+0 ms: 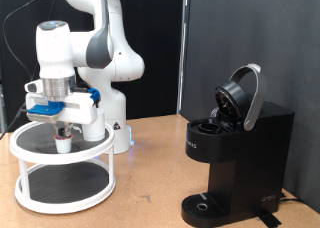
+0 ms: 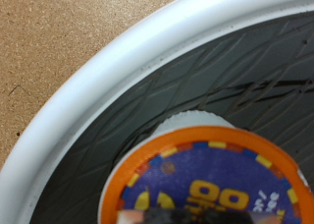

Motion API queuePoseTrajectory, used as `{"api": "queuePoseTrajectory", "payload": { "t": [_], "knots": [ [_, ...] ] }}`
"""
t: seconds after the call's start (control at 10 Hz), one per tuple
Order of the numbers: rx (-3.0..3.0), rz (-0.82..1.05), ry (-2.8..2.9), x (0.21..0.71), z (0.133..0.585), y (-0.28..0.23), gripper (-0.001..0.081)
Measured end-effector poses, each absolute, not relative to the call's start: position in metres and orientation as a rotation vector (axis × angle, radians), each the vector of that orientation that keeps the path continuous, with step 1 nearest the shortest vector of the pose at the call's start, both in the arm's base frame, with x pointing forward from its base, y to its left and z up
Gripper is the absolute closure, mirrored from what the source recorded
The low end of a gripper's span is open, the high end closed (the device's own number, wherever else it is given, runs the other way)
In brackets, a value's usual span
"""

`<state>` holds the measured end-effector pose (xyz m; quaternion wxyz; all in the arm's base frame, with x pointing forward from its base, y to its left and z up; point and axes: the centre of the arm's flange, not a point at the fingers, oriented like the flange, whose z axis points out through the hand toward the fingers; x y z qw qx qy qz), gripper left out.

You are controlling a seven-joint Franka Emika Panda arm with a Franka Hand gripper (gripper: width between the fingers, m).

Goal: Make a cup of coffee with the keurig machine

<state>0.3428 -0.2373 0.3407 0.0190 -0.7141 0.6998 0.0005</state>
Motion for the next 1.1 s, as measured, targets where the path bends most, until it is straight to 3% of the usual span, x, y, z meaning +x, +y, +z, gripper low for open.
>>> {"api": "queuePoseTrajectory", "payload": {
  "t": [0.1, 0.6, 0.7, 0.8, 0.9, 1.0, 1.1],
  "knots": [
    [-2.217, 0.001, 2.172, 0.343, 0.341, -0.2375, 0.0786],
    [-2.223, 0.017, 2.175, 0.3429, 0.3425, -0.2384, 0.0801],
    [-2.224, 0.013, 2.175, 0.3432, 0.3435, -0.2389, 0.0707],
    [-2.225, 0.007, 2.174, 0.3436, 0.345, -0.2396, 0.0707],
    [-2.224, 0.002, 2.174, 0.344, 0.3465, -0.2403, 0.0492],
    [-2.223, 0.001, 2.175, 0.3441, 0.3475, -0.2412, 0.0492],
    [-2.223, -0.001, 2.177, 0.3441, 0.3483, -0.2422, 0.0354]
  ]
}}
